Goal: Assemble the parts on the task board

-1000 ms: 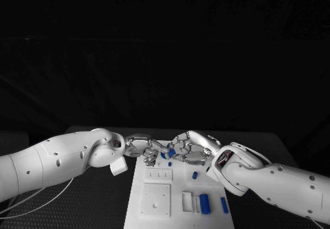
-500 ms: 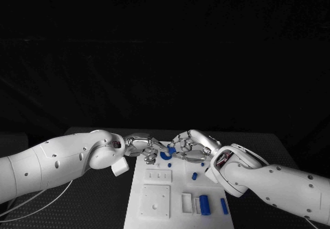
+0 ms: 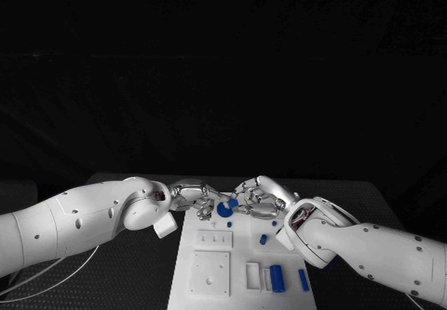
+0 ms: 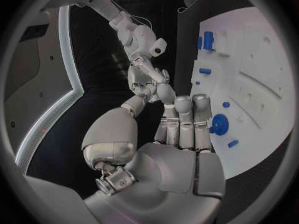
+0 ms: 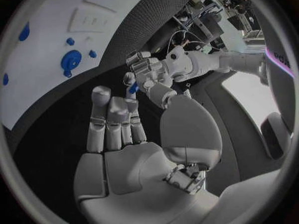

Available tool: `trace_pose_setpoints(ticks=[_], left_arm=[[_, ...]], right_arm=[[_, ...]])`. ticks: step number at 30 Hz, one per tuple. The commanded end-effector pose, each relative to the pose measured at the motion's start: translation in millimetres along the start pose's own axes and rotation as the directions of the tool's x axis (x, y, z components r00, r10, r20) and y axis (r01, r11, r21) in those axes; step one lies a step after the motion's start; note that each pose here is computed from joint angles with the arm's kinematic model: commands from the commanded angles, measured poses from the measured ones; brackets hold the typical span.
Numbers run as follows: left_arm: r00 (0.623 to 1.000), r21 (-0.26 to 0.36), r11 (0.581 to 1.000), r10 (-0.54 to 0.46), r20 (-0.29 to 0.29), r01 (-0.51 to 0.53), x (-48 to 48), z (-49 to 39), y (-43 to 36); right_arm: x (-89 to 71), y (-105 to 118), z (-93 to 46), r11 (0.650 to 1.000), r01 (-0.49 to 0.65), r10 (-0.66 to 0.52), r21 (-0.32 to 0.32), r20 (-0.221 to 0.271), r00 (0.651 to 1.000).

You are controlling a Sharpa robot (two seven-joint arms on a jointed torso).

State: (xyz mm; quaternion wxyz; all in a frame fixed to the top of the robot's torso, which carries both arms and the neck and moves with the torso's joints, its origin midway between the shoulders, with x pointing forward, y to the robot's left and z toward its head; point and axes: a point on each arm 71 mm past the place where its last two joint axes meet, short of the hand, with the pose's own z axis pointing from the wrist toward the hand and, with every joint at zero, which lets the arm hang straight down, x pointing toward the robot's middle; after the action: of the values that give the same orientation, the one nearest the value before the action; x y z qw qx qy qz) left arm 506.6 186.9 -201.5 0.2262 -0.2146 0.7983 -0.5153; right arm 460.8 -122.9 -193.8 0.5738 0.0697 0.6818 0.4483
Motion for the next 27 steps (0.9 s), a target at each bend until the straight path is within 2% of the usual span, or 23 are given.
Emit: trace_pose_setpoints(ticks=[1, 27], left_arm=[[1.0, 0.011, 1.0, -0.017, 0.005, 0.017, 2.1, 1.6, -2.4], [0.999, 0.035, 0.999, -0.036, 0.017, 0.036, 2.8, 3.9, -5.2]], right_arm=[[-0.3, -0.5, 0.8, 1.0, -0.013, 0.013, 0.005, 0.018, 1.0], [4.4, 2.1, 2.4, 1.0, -0.018, 0.018, 0.002, 0.003, 1.0]])
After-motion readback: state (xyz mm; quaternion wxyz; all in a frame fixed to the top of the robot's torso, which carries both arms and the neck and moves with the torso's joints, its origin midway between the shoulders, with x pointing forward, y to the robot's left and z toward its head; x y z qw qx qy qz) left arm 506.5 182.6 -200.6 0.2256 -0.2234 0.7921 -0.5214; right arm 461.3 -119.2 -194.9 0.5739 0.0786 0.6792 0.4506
